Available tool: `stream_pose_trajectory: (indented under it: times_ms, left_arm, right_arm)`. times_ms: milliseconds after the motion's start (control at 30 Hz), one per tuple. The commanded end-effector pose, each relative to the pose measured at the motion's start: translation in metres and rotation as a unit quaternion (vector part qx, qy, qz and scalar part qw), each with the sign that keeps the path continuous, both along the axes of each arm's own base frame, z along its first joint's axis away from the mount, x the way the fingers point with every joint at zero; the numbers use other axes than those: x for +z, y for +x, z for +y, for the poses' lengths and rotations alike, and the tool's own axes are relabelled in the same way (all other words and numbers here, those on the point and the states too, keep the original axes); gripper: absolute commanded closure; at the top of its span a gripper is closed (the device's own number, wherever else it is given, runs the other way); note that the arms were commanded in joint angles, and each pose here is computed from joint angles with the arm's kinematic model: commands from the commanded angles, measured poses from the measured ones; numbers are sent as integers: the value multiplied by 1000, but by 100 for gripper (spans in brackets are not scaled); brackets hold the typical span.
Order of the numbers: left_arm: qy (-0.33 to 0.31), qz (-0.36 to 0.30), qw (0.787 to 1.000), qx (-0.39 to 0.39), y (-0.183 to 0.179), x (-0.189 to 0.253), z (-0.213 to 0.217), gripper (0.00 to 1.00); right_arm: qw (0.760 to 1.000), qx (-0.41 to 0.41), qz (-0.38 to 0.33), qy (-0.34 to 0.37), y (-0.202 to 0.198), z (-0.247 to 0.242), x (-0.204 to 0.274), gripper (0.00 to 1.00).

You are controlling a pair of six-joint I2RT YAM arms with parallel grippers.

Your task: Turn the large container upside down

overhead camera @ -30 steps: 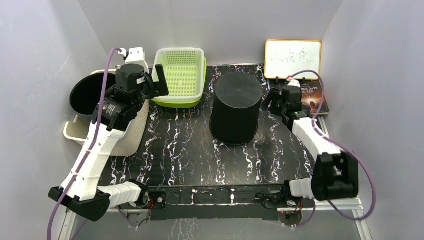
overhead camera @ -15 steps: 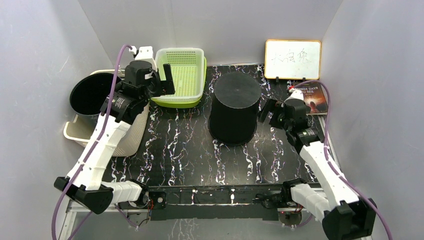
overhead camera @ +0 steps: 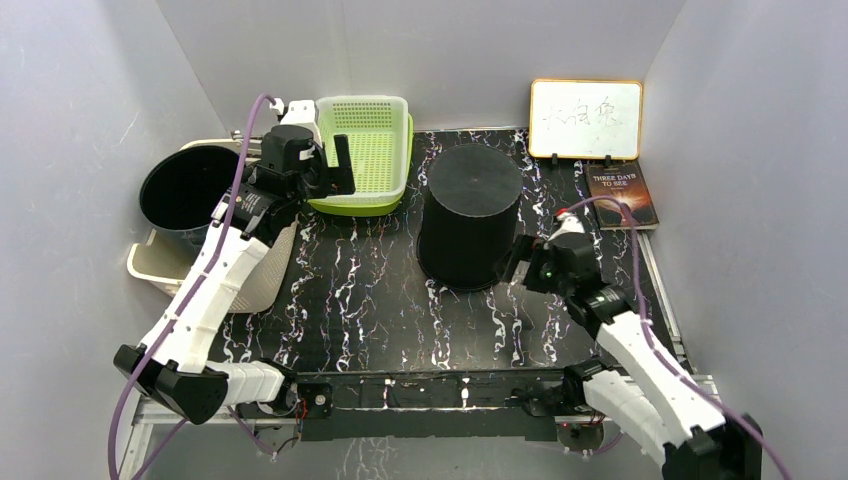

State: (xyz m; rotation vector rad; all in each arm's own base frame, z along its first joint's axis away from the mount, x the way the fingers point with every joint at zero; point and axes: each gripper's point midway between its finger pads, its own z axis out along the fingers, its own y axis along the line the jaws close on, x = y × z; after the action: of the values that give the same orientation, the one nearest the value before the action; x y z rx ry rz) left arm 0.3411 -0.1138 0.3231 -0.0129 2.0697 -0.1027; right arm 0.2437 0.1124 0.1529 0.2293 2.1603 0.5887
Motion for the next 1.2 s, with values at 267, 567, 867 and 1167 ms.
stream_pose_trajectory:
  times_ms: [267,567,867,1167]
  left_arm:
    - [-3,-24,1000,7,-12,16,9,2]
    - [6,-21,1000,12,-21,7,17,2]
    - [-5,-21,1000,-1,-31,2,15,2]
    - [-14,-12,999,-28,-43,-7,10,2]
  right_arm:
    - [999,27,-38,24,25,100,-7,2]
    - [991,-95,-88,31,80,97,-1,2]
    - [974,-172,-149,0,174,92,34,2]
    - [966,-204,-155,-31,264,74,25,2]
